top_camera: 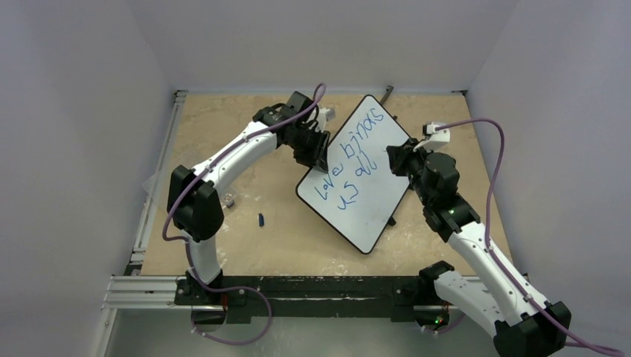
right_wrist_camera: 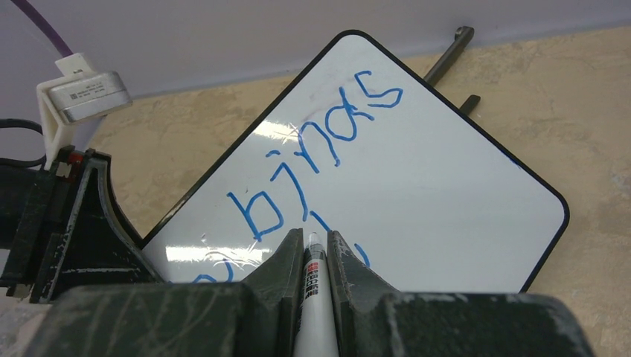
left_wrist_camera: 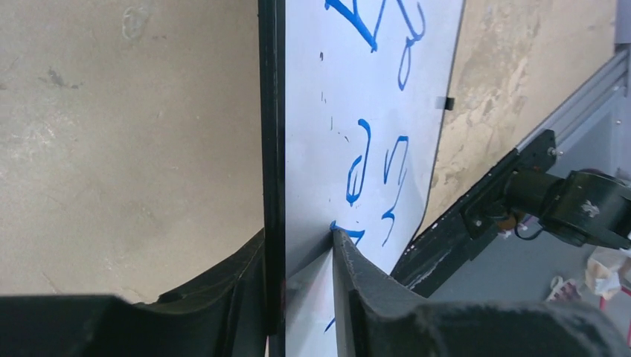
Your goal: Write a sentence on the whiteboard
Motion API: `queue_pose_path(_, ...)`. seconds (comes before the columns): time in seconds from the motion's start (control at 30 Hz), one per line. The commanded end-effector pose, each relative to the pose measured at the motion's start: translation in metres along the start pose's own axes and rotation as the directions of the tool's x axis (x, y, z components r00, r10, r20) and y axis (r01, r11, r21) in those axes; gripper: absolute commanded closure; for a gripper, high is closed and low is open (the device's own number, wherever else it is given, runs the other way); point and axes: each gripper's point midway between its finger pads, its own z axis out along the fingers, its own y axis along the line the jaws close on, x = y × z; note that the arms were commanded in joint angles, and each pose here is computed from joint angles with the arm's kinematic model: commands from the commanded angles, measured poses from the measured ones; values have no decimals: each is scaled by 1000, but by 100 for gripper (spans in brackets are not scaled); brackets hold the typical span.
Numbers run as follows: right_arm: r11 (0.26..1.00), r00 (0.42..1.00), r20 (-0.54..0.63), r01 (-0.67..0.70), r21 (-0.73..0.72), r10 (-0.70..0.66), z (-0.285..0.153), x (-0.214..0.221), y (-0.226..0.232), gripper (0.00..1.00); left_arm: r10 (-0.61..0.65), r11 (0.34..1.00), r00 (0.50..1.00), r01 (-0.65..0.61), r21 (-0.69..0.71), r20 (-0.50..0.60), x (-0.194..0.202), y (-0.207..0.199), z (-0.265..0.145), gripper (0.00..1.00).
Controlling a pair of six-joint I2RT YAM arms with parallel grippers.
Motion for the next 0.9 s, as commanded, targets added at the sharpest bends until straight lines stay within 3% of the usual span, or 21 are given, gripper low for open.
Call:
queue_pose_path(0.0, 1000, 1000, 24, -7, -1, 7, -1, -6, 1, 100, 40, 996, 999, -40, -77, -6, 5, 13, 12, 66)
queue_pose_path(0.3, 1000, 1000, 16, -5, -3, 5, 2, -5, 2, 100, 47, 996, 999, -46, -76, 16, -1, 11, 9, 62)
queue_pose_path(0.67, 1000, 1000, 28, -4, 2, 4, 1, -9, 2, 100, 76, 994, 993, -68, -87, 94, -22, 1, -20, 43)
queue_pose_path(0.87, 1000, 1000, 15, 6, 14, -6, -2, -10, 0, 100, 100, 992, 987, -89, -90, 124, -23, -5, -45, 39)
